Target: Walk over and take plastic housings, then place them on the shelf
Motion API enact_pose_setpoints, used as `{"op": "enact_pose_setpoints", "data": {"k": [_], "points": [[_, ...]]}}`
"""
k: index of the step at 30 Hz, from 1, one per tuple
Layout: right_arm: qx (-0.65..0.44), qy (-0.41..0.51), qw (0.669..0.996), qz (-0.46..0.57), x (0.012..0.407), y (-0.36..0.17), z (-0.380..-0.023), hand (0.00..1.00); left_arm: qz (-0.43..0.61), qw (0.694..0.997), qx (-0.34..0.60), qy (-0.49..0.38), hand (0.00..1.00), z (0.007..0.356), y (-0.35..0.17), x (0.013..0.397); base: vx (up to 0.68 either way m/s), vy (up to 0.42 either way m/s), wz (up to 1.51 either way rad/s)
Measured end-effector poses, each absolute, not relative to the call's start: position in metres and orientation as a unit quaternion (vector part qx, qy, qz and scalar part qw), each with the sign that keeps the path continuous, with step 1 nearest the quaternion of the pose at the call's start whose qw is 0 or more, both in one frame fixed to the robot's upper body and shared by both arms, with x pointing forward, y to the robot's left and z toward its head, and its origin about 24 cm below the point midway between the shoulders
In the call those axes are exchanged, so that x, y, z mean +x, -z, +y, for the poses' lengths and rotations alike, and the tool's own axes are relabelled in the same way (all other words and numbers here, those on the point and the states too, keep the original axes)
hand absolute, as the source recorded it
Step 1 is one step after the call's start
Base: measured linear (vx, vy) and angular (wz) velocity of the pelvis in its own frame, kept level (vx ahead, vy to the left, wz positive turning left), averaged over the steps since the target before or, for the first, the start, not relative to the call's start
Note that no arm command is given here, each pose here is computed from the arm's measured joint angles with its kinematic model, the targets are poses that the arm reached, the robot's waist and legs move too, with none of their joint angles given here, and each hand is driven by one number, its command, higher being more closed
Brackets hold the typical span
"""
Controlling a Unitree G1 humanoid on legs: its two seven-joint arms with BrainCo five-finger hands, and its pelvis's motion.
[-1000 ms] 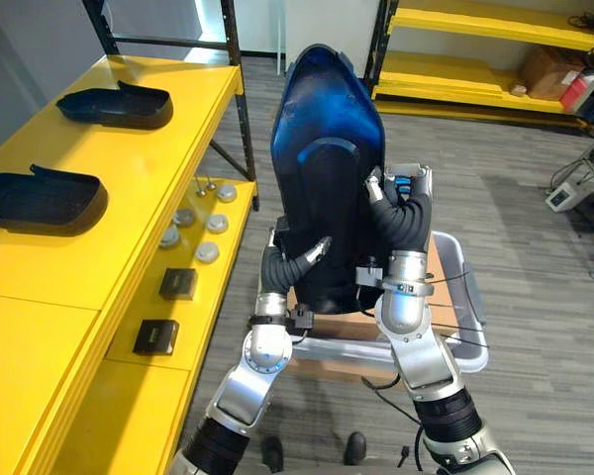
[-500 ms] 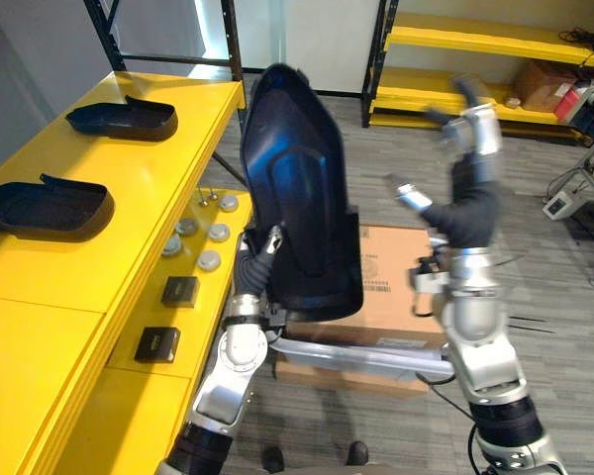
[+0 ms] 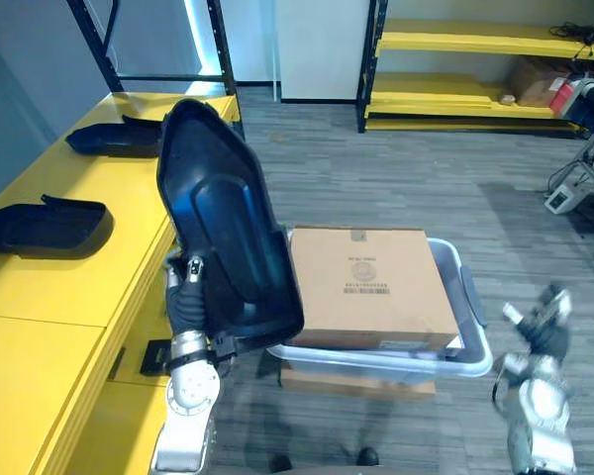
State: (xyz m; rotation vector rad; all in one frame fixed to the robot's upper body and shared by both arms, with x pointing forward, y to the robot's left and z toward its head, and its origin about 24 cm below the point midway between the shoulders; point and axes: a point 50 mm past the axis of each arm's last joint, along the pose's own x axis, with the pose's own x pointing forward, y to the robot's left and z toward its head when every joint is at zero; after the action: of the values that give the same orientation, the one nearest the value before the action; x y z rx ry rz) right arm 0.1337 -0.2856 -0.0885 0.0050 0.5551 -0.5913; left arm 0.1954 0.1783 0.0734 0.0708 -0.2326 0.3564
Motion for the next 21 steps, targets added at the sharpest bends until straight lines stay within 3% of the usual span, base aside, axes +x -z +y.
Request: {"op": "enact_pose_setpoints", "data": {"k": [2, 6, 15, 21], "points": [[0.032, 0.282, 0.881, 0.380, 0.097, 0.127, -0.263, 0.00, -0.110, 0.978, 0.026, -0.175, 1.00, 0.179, -0.071, 0.190, -0.04, -0.021, 0.36], [0.049, 0.251, 0.844, 0.471, 0.061, 0.152, -0.232, 0.00, -0.097, 0.978, 0.003, -0.186, 1.00, 0.179, -0.067, 0.179, -0.03, -0.030, 0.53], [0.023, 0.196, 0.859, 0.472, 0.076, 0.154, -0.214, 0.00, -0.139, 0.980, -0.047, -0.134, 1.00, 0.155, -0.088, 0.178, -0.04, -0.035, 1.11], [0.016, 0.172, 0.877, 0.449, 0.100, 0.149, -0.203, 0.00, -0.174, 0.978, -0.072, -0.091, 1.00, 0.135, -0.101, 0.187, 0.06, 0.116, 1.22]]}}
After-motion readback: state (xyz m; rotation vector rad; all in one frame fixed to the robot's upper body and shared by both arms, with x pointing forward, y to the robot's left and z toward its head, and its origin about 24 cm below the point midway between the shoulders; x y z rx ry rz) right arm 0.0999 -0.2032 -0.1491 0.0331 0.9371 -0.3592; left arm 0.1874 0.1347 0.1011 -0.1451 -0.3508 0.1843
